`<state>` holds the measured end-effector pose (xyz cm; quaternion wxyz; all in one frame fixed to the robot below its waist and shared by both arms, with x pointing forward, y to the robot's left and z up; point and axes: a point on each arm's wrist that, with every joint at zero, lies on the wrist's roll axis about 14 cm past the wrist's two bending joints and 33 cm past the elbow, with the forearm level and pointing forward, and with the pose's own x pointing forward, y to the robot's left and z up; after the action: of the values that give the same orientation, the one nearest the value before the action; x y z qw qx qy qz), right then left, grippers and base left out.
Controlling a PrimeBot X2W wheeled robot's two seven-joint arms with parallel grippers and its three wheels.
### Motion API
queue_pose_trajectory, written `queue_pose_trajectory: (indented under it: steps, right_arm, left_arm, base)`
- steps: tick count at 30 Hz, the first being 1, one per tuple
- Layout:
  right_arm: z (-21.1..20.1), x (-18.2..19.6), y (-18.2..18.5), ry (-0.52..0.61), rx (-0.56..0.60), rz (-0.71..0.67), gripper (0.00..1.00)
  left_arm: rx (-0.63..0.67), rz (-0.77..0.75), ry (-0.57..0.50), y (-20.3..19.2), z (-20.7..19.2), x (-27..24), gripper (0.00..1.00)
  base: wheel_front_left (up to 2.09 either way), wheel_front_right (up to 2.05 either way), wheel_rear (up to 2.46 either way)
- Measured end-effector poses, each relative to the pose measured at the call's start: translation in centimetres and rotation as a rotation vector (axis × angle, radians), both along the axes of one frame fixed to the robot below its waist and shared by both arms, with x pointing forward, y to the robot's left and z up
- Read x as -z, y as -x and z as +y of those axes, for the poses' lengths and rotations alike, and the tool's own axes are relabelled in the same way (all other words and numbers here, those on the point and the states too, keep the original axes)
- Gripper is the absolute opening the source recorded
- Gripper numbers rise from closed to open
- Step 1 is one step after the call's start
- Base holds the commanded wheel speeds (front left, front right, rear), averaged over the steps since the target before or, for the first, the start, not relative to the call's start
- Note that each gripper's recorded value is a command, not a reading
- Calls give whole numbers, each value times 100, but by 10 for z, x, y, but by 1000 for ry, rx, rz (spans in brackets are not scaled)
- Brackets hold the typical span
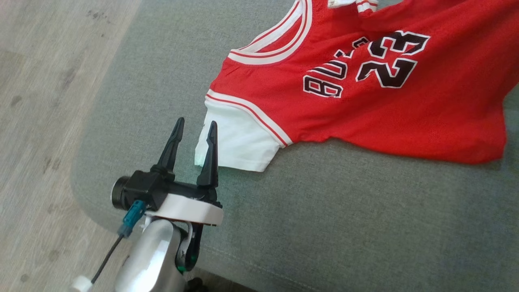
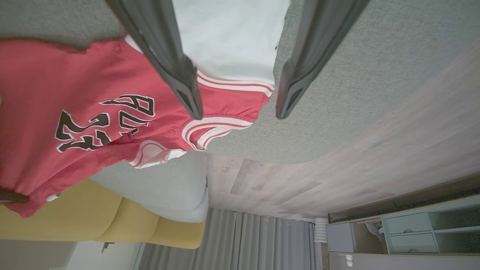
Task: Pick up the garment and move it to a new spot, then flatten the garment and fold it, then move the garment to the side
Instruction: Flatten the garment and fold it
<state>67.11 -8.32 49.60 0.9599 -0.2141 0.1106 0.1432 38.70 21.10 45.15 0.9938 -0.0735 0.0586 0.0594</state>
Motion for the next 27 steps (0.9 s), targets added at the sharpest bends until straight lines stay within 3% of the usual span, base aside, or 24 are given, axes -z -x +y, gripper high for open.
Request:
queue_pose_trajectory:
  steps: [1, 2, 3, 8, 14, 18, 24, 27]
  right_arm:
    - [2, -2, -1, 5, -9, -15, 0]
    - [5, -5, -2, 8, -17, -30, 35]
    - [6, -7, -3, 14, -29, -50, 100]
    - [3, -21, -3, -27, -23, -126, 100]
    - [25, -31, 22, -167, -55, -187, 100]
    - [33, -17, 58, -275, -54, -158, 100]
    - [-16, -25, 120, -478, 60, -213, 100]
    - [-26, 0, 169, -550, 75, -159, 100]
  left_arm:
    - [-1, 2, 0, 0, 0, 1, 100]
    - [-2, 3, -1, 0, 1, 1, 100]
    - [-2, 4, 0, 0, 1, 1, 100]
    - [3, -1, 8, -1, -2, 0, 100]
    - [23, -31, -2, -7, -6, -8, 100]
    - [41, -62, 1, -12, -12, -17, 100]
    - [120, -76, 11, -11, -40, -18, 100]
    - [148, -84, 17, -11, -50, -20, 100]
  base:
    - [0, 0, 0]
    - [0, 0, 0]
    - [0, 0, 0]
    - [0, 0, 0]
    - [0, 0, 0]
    - [0, 0, 0]
    - [0, 0, 0]
    - [0, 0, 0]
